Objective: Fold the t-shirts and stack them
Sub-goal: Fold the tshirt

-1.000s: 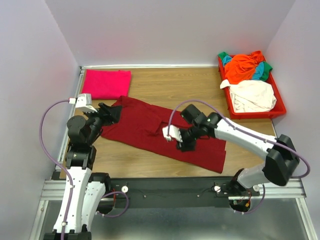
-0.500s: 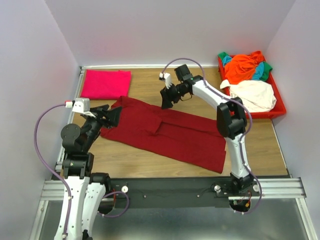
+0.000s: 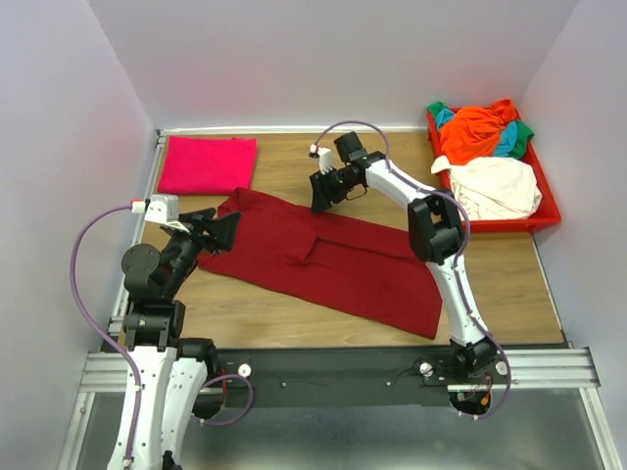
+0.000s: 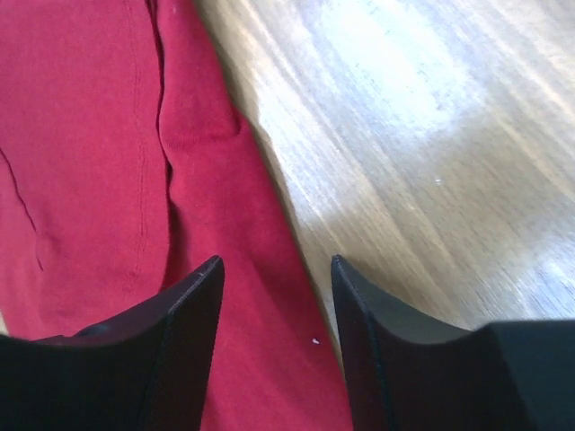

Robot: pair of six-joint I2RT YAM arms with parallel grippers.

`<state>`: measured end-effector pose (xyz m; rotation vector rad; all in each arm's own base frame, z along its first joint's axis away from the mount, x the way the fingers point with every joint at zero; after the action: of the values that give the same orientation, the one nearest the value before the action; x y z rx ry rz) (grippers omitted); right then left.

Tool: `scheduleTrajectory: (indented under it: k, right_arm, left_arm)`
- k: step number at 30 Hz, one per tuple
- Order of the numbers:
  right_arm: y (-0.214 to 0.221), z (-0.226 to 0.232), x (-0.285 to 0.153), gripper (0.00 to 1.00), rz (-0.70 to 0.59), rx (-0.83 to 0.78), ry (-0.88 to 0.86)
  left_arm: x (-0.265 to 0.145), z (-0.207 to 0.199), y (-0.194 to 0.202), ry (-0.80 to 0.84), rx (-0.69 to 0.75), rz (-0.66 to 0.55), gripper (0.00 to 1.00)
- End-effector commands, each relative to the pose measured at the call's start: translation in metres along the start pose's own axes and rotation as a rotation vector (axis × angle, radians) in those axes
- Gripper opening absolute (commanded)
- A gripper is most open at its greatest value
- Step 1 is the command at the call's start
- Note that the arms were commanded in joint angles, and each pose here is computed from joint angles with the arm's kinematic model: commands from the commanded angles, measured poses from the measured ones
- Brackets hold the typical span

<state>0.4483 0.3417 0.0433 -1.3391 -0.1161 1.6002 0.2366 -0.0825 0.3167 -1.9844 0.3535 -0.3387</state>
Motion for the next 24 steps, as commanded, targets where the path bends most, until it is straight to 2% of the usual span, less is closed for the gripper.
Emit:
scheduleTrajectory:
  k: [1, 3, 5, 9, 16, 22, 24]
  right_arm:
    - [0.027, 0.007, 0.014, 0.53, 0.061, 0.065, -0.052]
    - [0.035, 0.01, 0.015, 0.4, 0.077, 0.077, -0.068]
    - [0.039, 0.011, 0.014, 0.33, 0.084, 0.085, -0.071]
    - [0.028, -0.004, 0.004, 0.01, 0.066, 0.095, 0.01]
    - [0.005, -0.092, -0.055, 0.01, -0.051, 0.218, 0.274]
    - [0.021, -0.16, -0.113, 0.01, -0.121, 0.353, 0.407]
    - [0.024, -0.174, -0.122, 0.06, -0.13, 0.361, 0.434]
  left_arm:
    - [0.0, 0.0, 0.004, 0.016, 0.013, 0.013, 0.75]
    - [0.0, -0.001, 0.003, 0.017, 0.014, 0.009, 0.75]
    - [0.0, -0.001, 0.004, 0.018, 0.011, 0.01, 0.75]
    - [0.0, -0.002, 0.004, 0.024, 0.004, 0.009, 0.75]
    - [-0.002, -0.001, 0.004, 0.015, 0.007, 0.01, 0.75]
    - [0.004, 0.0, 0.012, 0.033, -0.018, 0.024, 0.75]
    - [0.006, -0.003, 0.013, 0.056, -0.03, 0.026, 0.75]
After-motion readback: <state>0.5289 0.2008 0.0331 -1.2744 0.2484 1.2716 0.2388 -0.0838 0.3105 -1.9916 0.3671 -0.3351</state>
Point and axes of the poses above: each gripper's point midway between its finger pads, its own x axis out along the fingers, its own z axis along the line the jaws close on, y = z × x, the point moved 1 cm from there along -x, back along the fingers, and after that the axes turned 3 degrees about -x, right-handed, at the moved point
